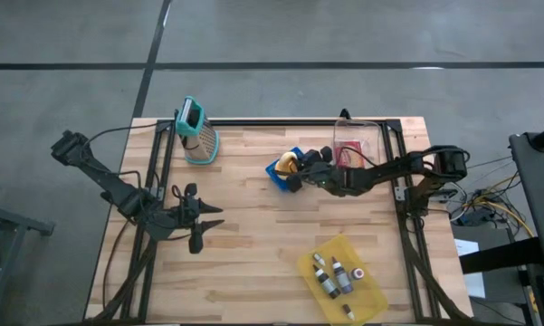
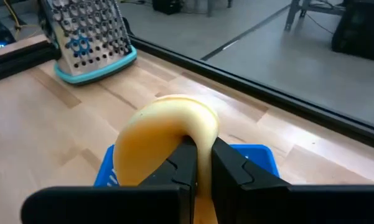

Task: Pick & Place Food Item
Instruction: Stack the orange donut on top of the top orange donut in the blue bin

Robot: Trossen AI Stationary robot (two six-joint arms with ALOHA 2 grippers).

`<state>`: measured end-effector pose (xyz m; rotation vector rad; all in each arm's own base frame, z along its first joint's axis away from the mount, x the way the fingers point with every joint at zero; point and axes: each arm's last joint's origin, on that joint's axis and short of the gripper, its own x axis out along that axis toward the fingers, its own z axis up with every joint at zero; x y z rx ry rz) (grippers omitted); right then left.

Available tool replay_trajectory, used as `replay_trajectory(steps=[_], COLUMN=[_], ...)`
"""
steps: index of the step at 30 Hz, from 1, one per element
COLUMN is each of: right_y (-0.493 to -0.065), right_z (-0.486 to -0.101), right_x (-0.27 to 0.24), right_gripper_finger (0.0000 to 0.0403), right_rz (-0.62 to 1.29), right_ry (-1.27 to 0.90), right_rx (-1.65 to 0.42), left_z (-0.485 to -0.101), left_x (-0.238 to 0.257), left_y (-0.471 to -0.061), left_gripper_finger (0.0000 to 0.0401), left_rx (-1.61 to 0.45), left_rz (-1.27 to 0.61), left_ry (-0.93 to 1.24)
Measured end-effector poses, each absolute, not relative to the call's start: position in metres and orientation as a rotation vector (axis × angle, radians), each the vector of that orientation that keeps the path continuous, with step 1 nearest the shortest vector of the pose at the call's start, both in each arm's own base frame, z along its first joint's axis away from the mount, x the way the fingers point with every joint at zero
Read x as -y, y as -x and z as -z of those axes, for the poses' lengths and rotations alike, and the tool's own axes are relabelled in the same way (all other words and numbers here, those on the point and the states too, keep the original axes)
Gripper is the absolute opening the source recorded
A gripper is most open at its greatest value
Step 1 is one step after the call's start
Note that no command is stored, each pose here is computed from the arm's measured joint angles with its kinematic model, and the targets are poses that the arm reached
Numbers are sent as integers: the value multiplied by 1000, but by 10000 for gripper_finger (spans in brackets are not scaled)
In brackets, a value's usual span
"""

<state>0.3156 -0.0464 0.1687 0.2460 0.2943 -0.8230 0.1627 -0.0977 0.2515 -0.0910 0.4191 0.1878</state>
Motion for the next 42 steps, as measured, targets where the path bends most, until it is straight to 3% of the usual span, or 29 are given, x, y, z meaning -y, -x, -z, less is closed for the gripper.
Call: replay_trajectory(steps=[11,32,42], right_y=[-321,-323,-321], right_z=[-175,-176,-174], right_x=[46,45,45], right_gripper_finger=[22,23,50], right_rz=[875,864,881], right_ry=[-414,-441,-477], right_rx=[-296,-323,-328], left_z=[-252,-252,-251], left_x=[98,98,98], left_y=[-163,-163,-163], left_gripper_finger=[149,149,149], left_rx=[-419,-419,-419], left_rz=[-188,-188,-188], left_ry=[91,91,91])
